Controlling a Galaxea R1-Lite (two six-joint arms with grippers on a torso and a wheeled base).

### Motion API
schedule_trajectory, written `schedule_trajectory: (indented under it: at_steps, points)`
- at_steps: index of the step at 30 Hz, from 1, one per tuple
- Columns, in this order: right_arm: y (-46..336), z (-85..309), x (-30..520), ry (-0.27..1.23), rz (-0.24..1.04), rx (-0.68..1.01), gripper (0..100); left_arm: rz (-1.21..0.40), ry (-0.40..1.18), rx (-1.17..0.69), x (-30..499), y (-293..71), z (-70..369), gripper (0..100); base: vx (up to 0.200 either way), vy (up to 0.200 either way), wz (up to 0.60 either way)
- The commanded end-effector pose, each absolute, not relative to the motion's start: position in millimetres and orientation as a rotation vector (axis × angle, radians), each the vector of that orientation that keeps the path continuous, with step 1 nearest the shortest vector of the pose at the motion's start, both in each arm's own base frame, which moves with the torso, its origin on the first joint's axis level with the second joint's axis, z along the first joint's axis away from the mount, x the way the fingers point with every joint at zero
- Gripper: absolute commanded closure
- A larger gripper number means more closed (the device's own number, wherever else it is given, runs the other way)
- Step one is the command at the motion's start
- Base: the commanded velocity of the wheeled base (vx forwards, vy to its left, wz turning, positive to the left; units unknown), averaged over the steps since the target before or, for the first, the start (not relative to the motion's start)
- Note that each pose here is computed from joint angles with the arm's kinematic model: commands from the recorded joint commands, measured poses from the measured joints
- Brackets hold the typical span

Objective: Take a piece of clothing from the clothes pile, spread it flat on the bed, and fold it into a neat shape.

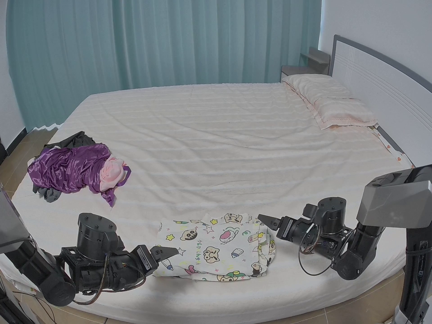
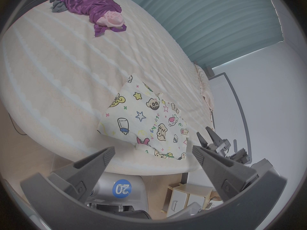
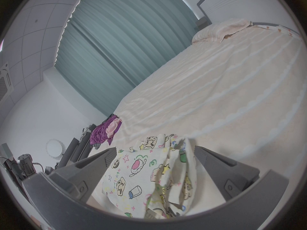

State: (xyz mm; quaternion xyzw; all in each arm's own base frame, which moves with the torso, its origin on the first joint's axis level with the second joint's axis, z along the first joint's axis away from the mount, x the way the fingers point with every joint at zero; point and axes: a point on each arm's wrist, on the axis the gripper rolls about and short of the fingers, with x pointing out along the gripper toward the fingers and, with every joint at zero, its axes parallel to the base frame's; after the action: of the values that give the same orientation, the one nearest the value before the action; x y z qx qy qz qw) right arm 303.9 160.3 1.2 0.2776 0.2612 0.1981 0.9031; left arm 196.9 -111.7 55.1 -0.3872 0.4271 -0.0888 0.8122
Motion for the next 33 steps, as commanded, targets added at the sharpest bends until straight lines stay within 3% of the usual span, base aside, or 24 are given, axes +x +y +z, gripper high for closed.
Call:
schedule_trajectory:
  at_steps: [1,13,26,33]
  points:
    - [175,0,322,0.549,0.442,0.569,0,-0.189,0.925,-0.823,197,-112,51,0,0.0,0.0,0.0]
    - [183,-49,337,0.63,0.429,0.497,0,-0.176,0.92,-0.824,205,-114,40,0,0.0,0.0,0.0]
    - [170,-22,337,0.562,0.41,0.502,0,-0.167,0.926,-0.827,205,-112,38,0,0.0,0.0,0.0]
    - [166,-31,327,0.61,0.401,0.462,0,-0.167,0.926,-0.827,205,-112,38,0,0.0,0.0,0.0]
